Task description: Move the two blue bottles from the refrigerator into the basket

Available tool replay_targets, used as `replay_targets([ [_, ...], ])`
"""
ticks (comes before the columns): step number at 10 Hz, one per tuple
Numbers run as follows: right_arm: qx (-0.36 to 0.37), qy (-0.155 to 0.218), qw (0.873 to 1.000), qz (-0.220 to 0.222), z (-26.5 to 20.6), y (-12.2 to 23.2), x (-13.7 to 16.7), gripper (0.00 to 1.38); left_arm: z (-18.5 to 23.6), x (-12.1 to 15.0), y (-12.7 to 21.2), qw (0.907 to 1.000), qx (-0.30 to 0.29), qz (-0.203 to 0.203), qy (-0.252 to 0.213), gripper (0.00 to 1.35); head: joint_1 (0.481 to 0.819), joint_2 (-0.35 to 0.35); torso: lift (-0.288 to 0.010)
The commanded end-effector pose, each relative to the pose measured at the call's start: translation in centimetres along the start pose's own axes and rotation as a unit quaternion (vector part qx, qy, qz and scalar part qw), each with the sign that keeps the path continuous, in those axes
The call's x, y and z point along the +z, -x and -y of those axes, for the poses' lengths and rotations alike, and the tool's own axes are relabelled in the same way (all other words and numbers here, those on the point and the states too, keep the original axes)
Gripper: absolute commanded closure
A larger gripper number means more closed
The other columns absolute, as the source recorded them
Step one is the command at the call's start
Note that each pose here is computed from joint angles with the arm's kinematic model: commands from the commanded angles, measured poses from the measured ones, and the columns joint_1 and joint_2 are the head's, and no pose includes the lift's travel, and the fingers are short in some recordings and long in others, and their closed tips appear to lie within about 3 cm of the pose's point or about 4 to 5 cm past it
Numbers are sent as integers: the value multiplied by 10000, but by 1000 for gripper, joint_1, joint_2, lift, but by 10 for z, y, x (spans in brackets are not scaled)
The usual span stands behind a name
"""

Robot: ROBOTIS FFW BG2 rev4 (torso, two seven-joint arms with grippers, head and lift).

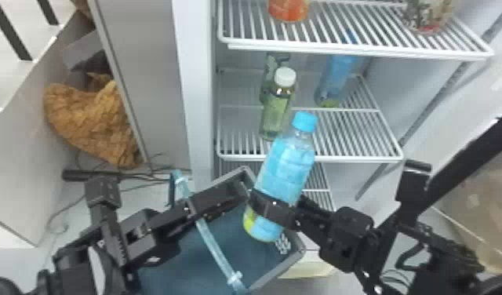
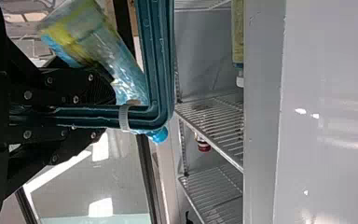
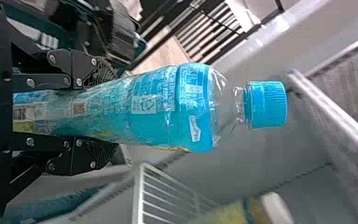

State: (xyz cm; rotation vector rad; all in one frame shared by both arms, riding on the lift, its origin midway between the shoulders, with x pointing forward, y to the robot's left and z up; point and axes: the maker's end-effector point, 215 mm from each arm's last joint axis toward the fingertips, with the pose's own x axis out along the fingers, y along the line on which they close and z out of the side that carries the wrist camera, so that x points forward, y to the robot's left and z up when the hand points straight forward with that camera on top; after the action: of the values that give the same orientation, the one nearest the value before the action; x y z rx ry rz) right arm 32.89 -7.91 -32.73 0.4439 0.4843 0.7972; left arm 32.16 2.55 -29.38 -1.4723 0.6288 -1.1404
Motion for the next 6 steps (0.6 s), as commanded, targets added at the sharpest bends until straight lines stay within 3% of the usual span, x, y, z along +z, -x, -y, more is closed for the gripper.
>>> replay_targets([
  [1,56,-166,9995,-258,5,-6,-20,1243,1,0,0,10000,-10,-7,4,1188,695,-101,-216],
  [2,160,-300,9986,-401,7,-14,-33,967,0,-1,0,10000,-4,-4,15,1188,695,-92,-216],
  [3,256,-370,9977,-506,4,-18,-41,595,0,-1,0,10000,-4,-4,15,1188,695,-84,-216],
  [4,318,-379,9975,-505,0,-20,-41,335,-1,-2,1,10000,1,-1,26,1188,695,-78,-216],
  [5,341,-378,9976,-474,-1,-20,-38,147,-2,-3,2,10000,10,7,47,1188,695,-66,-216],
  [6,416,-437,9973,-414,-5,-20,-36,76,-2,-3,2,10000,6,11,60,1188,695,-58,-216],
])
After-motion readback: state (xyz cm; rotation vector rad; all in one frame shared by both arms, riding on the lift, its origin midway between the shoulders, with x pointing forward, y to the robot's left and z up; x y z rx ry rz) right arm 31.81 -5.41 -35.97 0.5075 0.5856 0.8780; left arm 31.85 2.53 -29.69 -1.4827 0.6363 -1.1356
